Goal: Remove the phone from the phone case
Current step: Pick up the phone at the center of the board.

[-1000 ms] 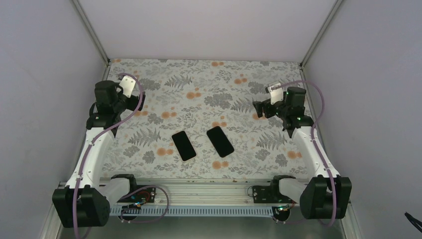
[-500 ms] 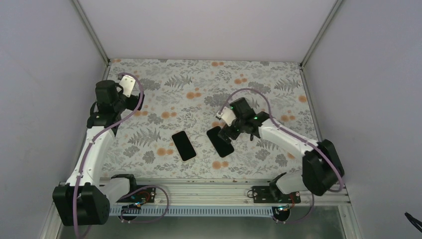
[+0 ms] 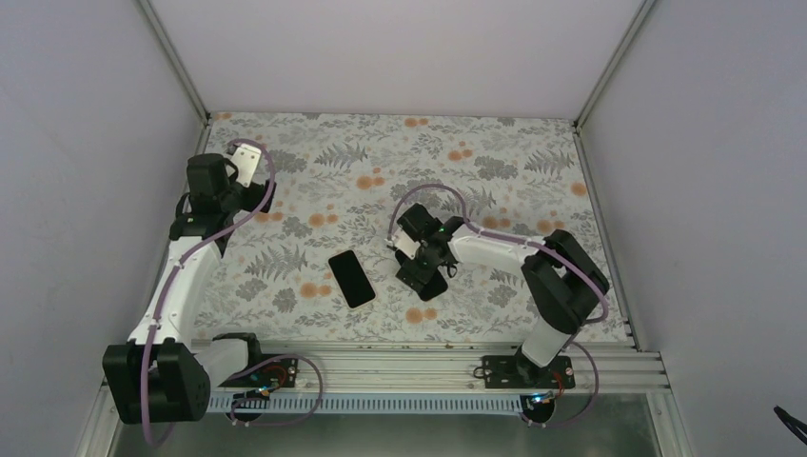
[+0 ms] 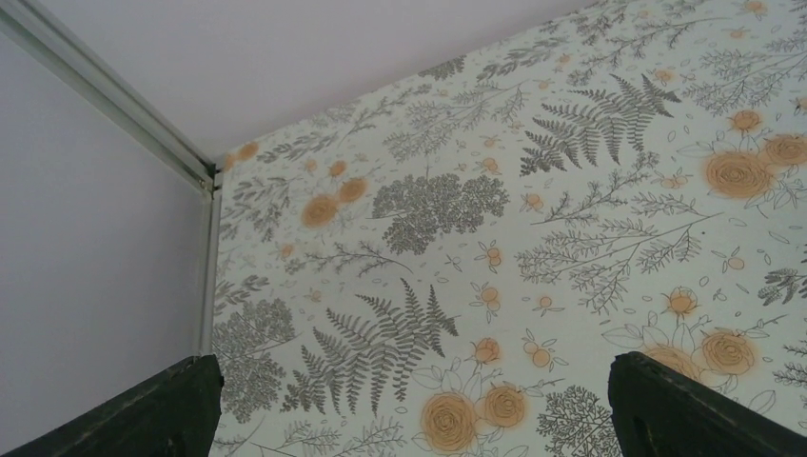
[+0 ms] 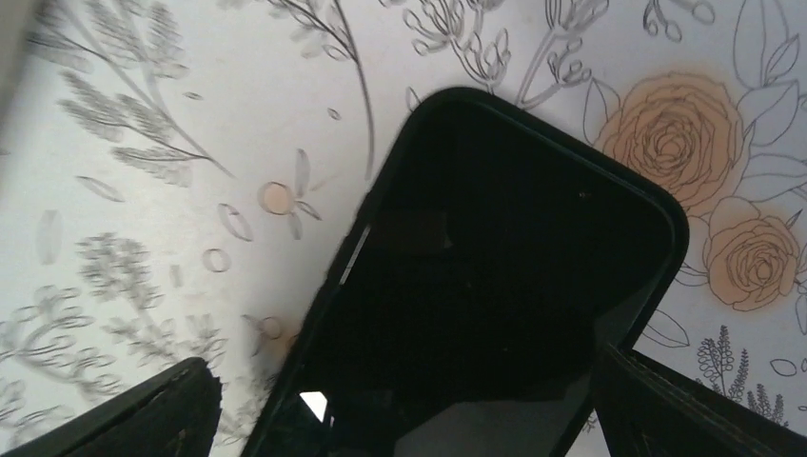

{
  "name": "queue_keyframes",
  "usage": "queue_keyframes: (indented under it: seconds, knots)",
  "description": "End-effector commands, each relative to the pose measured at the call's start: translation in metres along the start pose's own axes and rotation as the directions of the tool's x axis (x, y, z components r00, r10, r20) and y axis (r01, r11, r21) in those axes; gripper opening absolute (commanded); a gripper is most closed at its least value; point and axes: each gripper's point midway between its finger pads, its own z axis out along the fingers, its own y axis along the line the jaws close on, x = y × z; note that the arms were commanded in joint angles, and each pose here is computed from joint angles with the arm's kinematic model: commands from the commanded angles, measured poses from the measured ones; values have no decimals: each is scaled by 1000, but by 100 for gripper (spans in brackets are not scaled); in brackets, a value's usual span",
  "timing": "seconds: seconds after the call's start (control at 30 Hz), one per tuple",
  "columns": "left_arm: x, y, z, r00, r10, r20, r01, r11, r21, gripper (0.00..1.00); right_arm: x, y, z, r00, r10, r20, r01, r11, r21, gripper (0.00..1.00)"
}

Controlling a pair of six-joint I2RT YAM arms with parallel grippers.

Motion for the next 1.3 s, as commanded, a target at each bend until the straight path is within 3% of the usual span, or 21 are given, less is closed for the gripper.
queue_keyframes:
  seconds: [0.0, 0.37, 0.57, 0.73, 0.87, 1.07, 1.27]
  knots:
    - [4, 4, 3, 1000, 2, -10, -2, 1000, -21, 100, 2, -17, 6, 998, 41, -37, -37, 994, 99, 100]
    - [13, 1, 10, 1000, -6, -29, 5, 1000, -14, 100, 33, -29, 23, 992, 20, -127, 4, 983, 183, 100]
    - [14, -9, 9, 1000, 19, -25, -17, 999, 43, 100, 50, -19, 25, 984, 10, -177, -1, 999, 52, 100]
    - [19, -44, 8, 994, 111, -26, -102, 968, 231, 100, 55, -17, 16, 984, 29, -175, -48, 993, -103, 100]
    - [20, -50, 13, 986, 157, -53, -138, 955, 261, 100, 69, -22, 21, 977, -6, -212, -14, 995, -95, 100]
    - [3, -63, 18, 984, 176, -15, -162, 933, 322, 100, 73, -34, 27, 973, -27, -227, 20, 999, -31, 80]
    - [-6, -125, 38, 971, 237, -40, -182, 830, 527, 100, 35, -51, 8, 993, -68, -97, 72, 996, 43, 63]
